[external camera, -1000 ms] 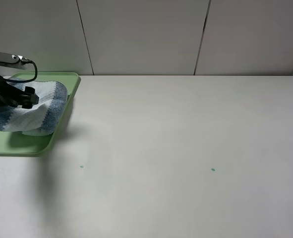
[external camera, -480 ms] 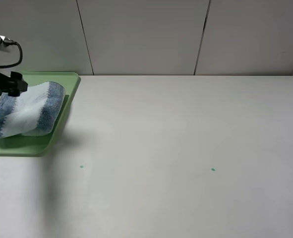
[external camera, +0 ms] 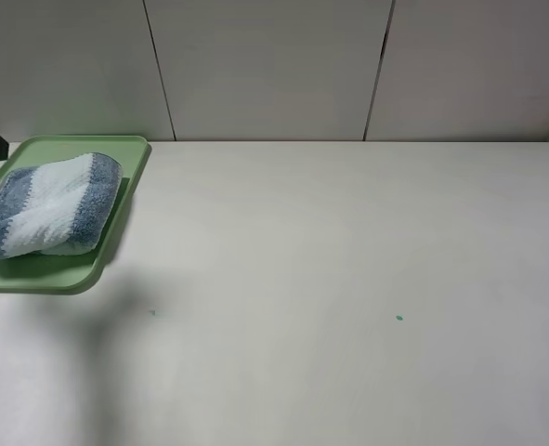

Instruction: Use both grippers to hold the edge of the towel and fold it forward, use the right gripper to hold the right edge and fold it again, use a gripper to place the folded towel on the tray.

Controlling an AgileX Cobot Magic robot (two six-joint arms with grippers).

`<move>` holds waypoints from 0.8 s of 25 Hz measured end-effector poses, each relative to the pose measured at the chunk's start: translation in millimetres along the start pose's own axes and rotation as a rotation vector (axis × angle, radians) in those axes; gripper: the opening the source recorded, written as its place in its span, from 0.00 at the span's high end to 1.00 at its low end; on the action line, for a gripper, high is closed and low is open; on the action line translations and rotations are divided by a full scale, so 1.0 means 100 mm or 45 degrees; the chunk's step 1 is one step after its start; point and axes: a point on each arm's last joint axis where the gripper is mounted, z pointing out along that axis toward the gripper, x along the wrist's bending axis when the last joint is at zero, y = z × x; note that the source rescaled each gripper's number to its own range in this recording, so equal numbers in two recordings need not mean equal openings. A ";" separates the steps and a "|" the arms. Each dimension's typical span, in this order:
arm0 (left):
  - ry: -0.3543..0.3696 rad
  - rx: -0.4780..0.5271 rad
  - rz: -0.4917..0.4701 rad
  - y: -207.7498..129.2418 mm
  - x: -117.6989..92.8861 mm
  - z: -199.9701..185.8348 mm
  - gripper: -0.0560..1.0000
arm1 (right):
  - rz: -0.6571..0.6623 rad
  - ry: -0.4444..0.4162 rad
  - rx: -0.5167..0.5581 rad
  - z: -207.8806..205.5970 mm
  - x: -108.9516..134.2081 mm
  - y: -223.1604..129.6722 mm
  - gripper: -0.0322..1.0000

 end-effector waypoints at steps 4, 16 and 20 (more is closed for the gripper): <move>0.013 -0.009 -0.041 -0.03 0.02 -0.32 0.00 | 0.000 0.000 0.000 0.00 0.00 0.00 0.00; 0.014 0.019 -0.138 -0.35 0.02 -1.17 0.00 | 0.000 0.000 0.000 0.00 0.00 0.00 0.00; 0.008 0.013 -0.140 -0.53 0.00 -1.44 0.00 | 0.000 0.000 0.000 0.00 0.00 0.00 0.00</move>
